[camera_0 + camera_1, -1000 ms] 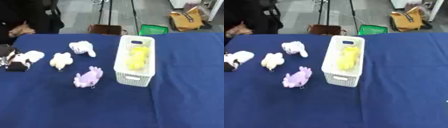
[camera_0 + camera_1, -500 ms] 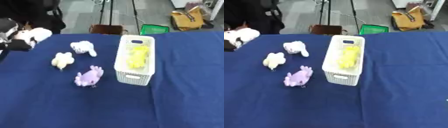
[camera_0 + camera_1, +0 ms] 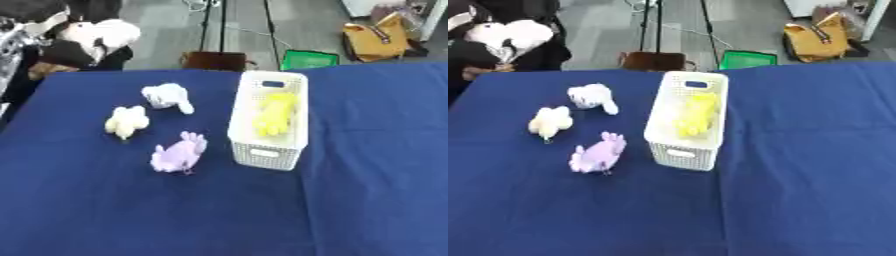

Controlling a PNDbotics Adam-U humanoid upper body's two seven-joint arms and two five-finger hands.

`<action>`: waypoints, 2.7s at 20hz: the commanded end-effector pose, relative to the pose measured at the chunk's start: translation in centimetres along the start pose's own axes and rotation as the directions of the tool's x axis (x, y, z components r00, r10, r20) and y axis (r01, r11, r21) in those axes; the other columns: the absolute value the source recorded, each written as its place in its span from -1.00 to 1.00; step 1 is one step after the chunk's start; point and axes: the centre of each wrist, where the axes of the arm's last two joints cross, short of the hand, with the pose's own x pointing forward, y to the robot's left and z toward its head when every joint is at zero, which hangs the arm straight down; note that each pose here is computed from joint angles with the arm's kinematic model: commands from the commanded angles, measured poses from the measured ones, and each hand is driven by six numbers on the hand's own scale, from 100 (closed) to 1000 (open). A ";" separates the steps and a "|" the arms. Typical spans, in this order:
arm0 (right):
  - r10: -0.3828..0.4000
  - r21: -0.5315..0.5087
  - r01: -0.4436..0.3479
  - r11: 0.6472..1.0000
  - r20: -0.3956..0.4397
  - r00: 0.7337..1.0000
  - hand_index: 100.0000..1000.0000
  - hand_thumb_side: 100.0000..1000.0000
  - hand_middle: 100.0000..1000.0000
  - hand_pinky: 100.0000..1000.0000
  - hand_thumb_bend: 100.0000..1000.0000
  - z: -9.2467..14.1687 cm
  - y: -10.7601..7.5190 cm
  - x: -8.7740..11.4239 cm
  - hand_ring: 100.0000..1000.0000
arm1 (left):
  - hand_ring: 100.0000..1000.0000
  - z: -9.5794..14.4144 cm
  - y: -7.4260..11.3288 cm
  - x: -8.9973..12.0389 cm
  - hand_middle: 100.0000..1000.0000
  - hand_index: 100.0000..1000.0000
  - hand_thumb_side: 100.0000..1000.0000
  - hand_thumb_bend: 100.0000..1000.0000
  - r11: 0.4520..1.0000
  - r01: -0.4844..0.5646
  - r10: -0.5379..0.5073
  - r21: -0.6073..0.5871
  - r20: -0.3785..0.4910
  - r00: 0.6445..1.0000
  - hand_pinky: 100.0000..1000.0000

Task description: Pick up objects on the table and place them in the box.

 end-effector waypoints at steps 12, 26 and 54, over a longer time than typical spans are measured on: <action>-0.056 0.016 0.055 0.998 0.014 0.998 0.44 0.85 0.31 0.62 -1.00 -0.4 0.5 0.7 0.71 | -0.17 -4.5 1.4 6.2 -0.13 0.03 0.22 -1.00 1.000 -0.026 0.025 0.009 0.155 0.988 -0.35; -0.106 0.015 0.106 0.994 0.020 0.994 0.43 0.84 0.31 0.63 -1.00 -0.7 1.3 1.2 0.70 | -0.19 -8.2 -1.6 12.0 -0.15 0.00 0.23 -1.00 0.998 -0.056 0.048 0.028 0.227 0.973 -0.38; -0.156 -0.010 0.156 0.988 0.041 0.987 0.43 0.82 0.31 0.62 -1.00 -1.5 2.2 1.7 0.70 | 0.23 -11.6 -9.4 12.8 0.35 0.58 0.41 -0.63 0.968 -0.176 0.205 -0.178 0.158 0.966 0.06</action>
